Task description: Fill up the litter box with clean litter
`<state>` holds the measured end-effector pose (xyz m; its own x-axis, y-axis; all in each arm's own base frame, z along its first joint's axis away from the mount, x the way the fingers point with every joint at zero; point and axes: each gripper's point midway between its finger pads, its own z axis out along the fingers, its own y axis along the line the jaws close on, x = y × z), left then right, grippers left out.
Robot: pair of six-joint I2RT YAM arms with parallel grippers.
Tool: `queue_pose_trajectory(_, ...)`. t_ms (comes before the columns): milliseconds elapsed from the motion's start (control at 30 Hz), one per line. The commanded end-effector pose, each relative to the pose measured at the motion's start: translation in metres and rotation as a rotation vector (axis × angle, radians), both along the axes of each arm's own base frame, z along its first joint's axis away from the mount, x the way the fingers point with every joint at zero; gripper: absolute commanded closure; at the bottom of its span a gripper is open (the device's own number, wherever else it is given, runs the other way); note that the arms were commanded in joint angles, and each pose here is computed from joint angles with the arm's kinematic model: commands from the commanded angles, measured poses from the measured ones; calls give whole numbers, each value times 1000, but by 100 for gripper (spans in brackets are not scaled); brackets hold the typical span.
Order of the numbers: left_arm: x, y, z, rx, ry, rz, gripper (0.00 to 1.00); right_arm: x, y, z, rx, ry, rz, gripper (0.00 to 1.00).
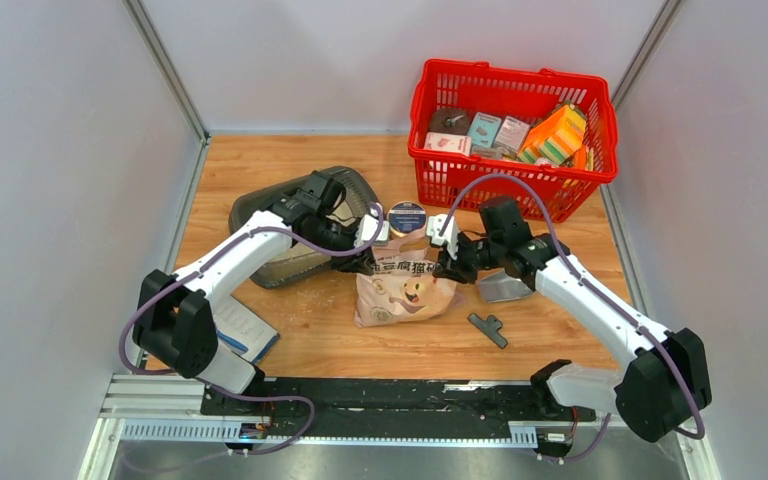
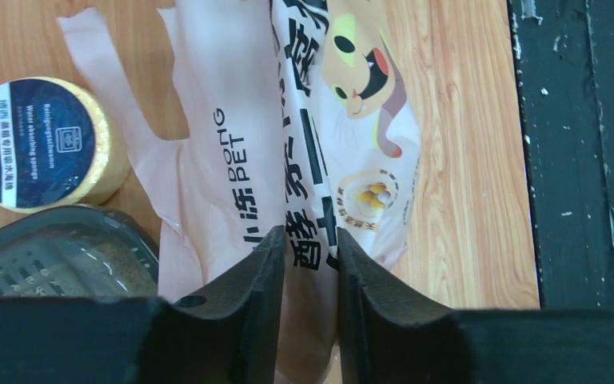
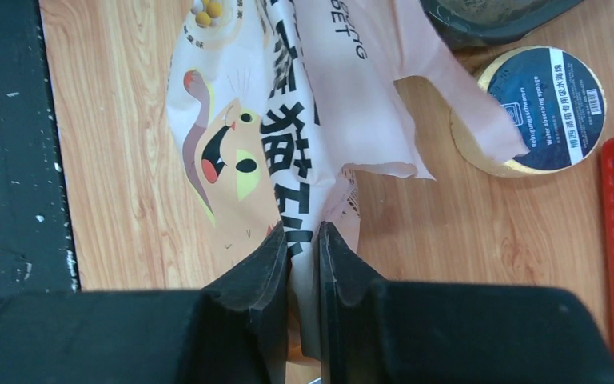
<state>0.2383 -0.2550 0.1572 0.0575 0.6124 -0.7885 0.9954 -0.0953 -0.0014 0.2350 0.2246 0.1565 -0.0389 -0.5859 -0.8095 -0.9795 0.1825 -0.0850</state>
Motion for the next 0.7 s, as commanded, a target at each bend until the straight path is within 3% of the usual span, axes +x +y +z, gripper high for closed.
queue_pose_trajectory(0, -31, 26, -18, 95, 102, -81, 70, 5, -3, 27, 88, -17, -52, 96)
queue_pose_trajectory(67, -38, 27, -17, 87, 134, -74, 87, 8, -7, 30, 116, 14, -84, 100)
queue_pose_trajectory(167, -39, 31, -14, 67, 153, 0, 100, 8, -13, 33, 164, 62, -98, 100)
queue_pose_trajectory(233, -36, 37, -13, 36, 180, 78, 100, 3, -16, 33, 182, 91, -91, 100)
queue_pose_trajectory(500, -59, 34, -10, -40, 389, 144, 100, -10, 1, 30, 287, 307, -28, 100)
queue_pose_trajectory(633, -36, 23, 14, -110, 333, 220, 56, -2, 5, 30, 288, 300, -11, 100)
queue_pose_trajectory(667, -29, 20, 23, -134, 305, 232, 51, -2, 4, 29, 281, 307, -9, 100)
